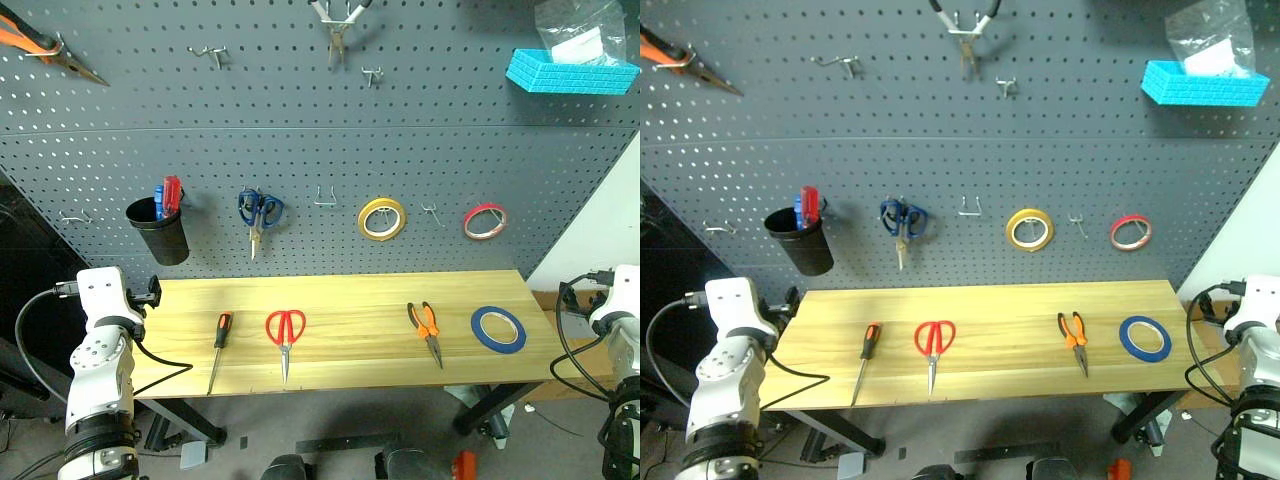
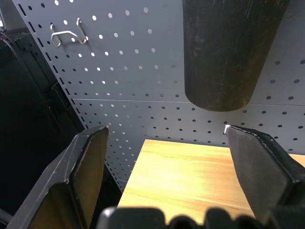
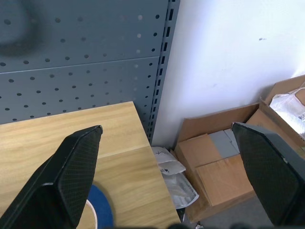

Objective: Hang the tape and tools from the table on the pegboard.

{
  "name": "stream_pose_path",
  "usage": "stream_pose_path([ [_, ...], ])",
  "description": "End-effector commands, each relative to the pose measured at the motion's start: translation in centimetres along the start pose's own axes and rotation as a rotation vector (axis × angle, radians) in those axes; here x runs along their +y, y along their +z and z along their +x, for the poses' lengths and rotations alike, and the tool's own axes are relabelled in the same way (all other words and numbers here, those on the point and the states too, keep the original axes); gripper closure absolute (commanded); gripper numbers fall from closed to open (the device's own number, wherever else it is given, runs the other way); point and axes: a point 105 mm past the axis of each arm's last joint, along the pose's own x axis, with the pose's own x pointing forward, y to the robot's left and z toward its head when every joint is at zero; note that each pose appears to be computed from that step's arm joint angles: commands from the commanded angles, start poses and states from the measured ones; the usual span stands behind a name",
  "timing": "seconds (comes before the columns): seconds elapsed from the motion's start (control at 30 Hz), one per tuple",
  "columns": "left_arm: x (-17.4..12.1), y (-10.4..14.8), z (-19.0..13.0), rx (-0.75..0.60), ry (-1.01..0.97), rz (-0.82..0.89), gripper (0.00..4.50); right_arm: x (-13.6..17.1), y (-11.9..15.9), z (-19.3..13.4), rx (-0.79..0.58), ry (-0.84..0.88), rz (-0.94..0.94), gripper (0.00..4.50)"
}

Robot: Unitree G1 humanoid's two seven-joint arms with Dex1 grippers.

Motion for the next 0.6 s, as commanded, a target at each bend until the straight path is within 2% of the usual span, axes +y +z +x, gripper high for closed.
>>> stream_pose_path([
  [0.03,1.0,1.4,0.0,-0.057,0.029,0.009,0.33,-0.5,2.8,0.2,-0.084,-0.009,-0.018,0.00],
  [0.27,1.6,0.9,-0.5,-0.039,0.064,0.026,0.33,0.1,2.8,0.3,-0.076,0.031,-0.062,0.00],
  [0.6,1.5,0.6,-1.8,-0.048,0.084,-0.017,0.33,3.5,2.7,0.4,-0.087,0.160,-0.116,0.00],
])
